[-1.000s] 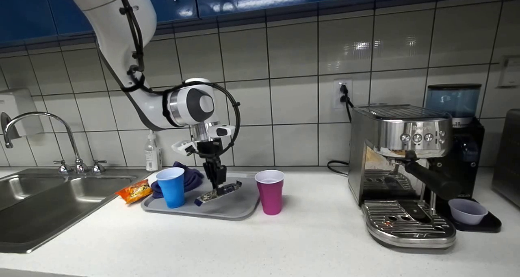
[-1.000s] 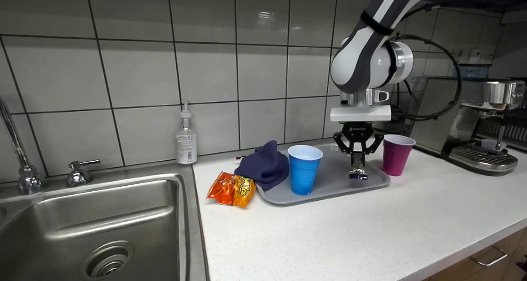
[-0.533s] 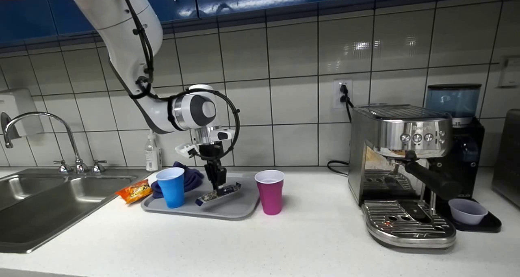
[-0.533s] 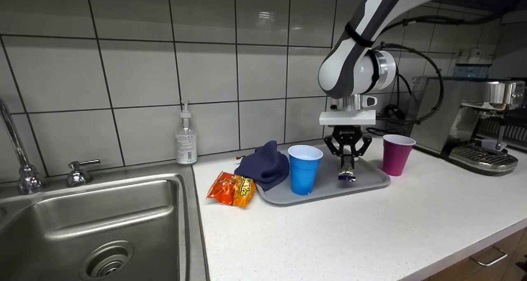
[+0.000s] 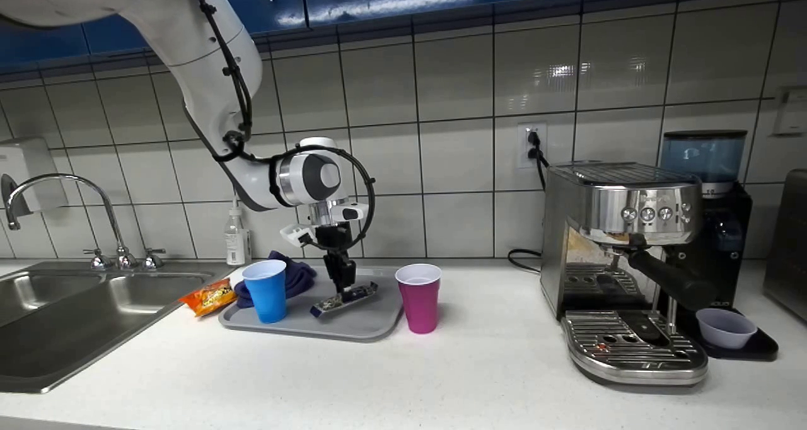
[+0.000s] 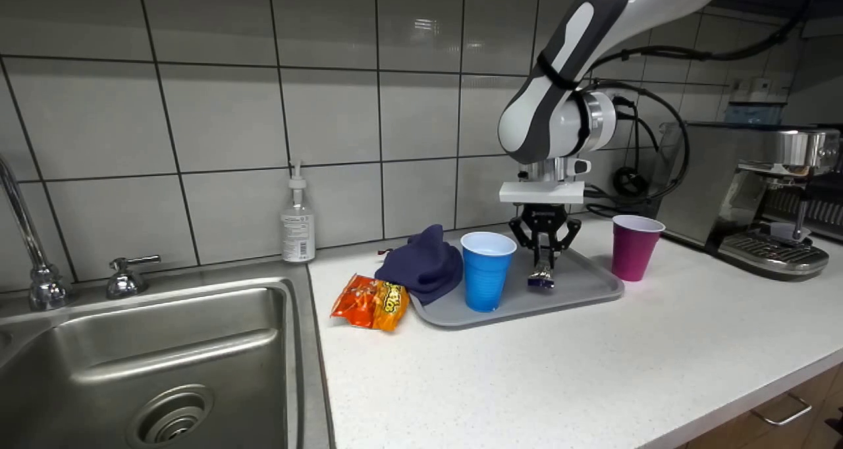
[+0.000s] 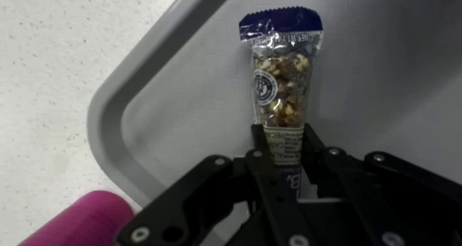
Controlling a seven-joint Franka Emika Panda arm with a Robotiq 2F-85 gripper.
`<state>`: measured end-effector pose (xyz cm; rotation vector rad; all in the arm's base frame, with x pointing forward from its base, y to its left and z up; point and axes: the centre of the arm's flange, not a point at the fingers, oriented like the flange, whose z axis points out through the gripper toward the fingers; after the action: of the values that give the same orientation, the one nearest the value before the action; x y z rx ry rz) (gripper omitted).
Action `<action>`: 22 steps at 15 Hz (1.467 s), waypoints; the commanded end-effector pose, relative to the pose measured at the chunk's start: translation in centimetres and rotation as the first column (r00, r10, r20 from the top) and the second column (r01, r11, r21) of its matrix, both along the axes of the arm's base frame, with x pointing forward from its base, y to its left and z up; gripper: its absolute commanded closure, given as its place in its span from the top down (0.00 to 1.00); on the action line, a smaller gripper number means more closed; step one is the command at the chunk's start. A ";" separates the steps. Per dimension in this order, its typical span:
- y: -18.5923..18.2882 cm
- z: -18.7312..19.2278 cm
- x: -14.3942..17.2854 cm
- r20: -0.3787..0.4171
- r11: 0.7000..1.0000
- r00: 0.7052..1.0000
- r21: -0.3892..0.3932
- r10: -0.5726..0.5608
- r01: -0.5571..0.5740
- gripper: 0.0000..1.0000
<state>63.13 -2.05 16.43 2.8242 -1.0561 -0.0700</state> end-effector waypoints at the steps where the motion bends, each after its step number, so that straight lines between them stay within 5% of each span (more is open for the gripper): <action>1: 0.1 -0.3 1.8 -0.009 0.999 0.999 -0.006 -0.041 0.041 0.07; 10: -0.3 -1.1 2.2 -0.009 0.998 0.998 -0.021 -0.055 0.054 0.07; 11: -0.4 -1.0 2.1 -0.010 0.998 0.998 -0.021 -0.060 0.059 0.43; 12: -0.6 -0.7 2.0 -0.010 0.998 0.998 -0.018 -0.060 0.060 0.53; 18: -2.1 2.7 0.7 0.022 0.999 0.999 -0.016 -0.039 0.040 0.96; 22: -2.8 4.7 -1.0 0.046 1.000 0.999 -0.019 -0.010 0.011 1.00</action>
<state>64.58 -4.38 18.65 2.7953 -1.1169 0.0061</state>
